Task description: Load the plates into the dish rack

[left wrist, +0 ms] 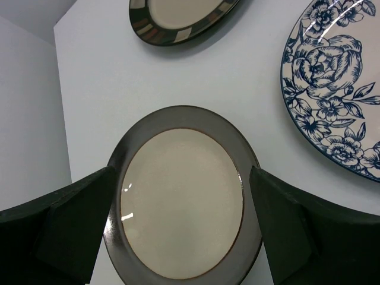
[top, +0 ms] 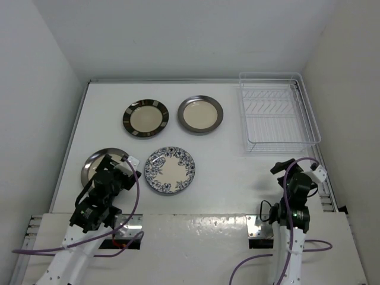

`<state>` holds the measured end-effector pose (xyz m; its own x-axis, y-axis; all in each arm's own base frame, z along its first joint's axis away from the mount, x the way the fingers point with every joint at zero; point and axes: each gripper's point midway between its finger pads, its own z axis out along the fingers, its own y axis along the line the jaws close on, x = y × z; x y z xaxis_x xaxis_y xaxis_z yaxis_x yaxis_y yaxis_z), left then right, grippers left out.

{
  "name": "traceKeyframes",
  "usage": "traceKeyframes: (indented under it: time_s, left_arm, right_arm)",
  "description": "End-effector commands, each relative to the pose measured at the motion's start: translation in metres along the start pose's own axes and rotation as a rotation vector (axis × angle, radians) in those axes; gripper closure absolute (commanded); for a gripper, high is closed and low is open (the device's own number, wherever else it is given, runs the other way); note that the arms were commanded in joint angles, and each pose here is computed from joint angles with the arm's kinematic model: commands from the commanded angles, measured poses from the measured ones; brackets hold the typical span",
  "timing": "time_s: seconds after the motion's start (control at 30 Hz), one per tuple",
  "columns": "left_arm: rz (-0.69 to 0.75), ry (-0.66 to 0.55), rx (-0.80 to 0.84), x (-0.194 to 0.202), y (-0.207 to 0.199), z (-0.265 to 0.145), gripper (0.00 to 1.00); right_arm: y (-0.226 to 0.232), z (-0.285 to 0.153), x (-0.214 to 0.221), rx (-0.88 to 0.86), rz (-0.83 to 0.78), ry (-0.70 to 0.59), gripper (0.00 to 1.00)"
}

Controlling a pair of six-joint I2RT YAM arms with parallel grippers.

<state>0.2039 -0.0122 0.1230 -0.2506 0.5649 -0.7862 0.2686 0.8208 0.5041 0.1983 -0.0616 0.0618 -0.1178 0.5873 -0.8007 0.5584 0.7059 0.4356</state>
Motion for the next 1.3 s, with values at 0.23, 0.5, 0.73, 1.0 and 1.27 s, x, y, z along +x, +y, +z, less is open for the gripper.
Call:
traceKeyframes:
  time_s: [0.23,0.5,0.73,1.0,1.27]
  left_arm:
    - [0.146,-0.189,0.145,-0.066,0.0,-0.013,0.0]
    - [0.066,0.139,0.329,-0.123,0.004,0.041,0.07]
    - [-0.082,0.241,0.572,-0.172,-0.018,0.054,0.07]
    - [-0.231,0.291,0.598,-0.169,0.007,0.075,0.07]
    - [-0.359,0.376,0.469,-0.116,0.031,0.091,0.06]
  right_arm:
    - [0.092,-0.028,-0.102,-0.297,-0.106,-0.18,0.0]
    - [0.284,-0.069,-0.17,-0.649,-0.463,0.095,0.0]
    - [0.337,-0.103,0.022,-0.9,-0.775,0.531,0.0]
    - [0.32,-0.074,0.138,-0.878,-0.46,0.756,0.4]
    - [0.293,-0.06,0.214,-0.901,-0.292,1.042,0.22]
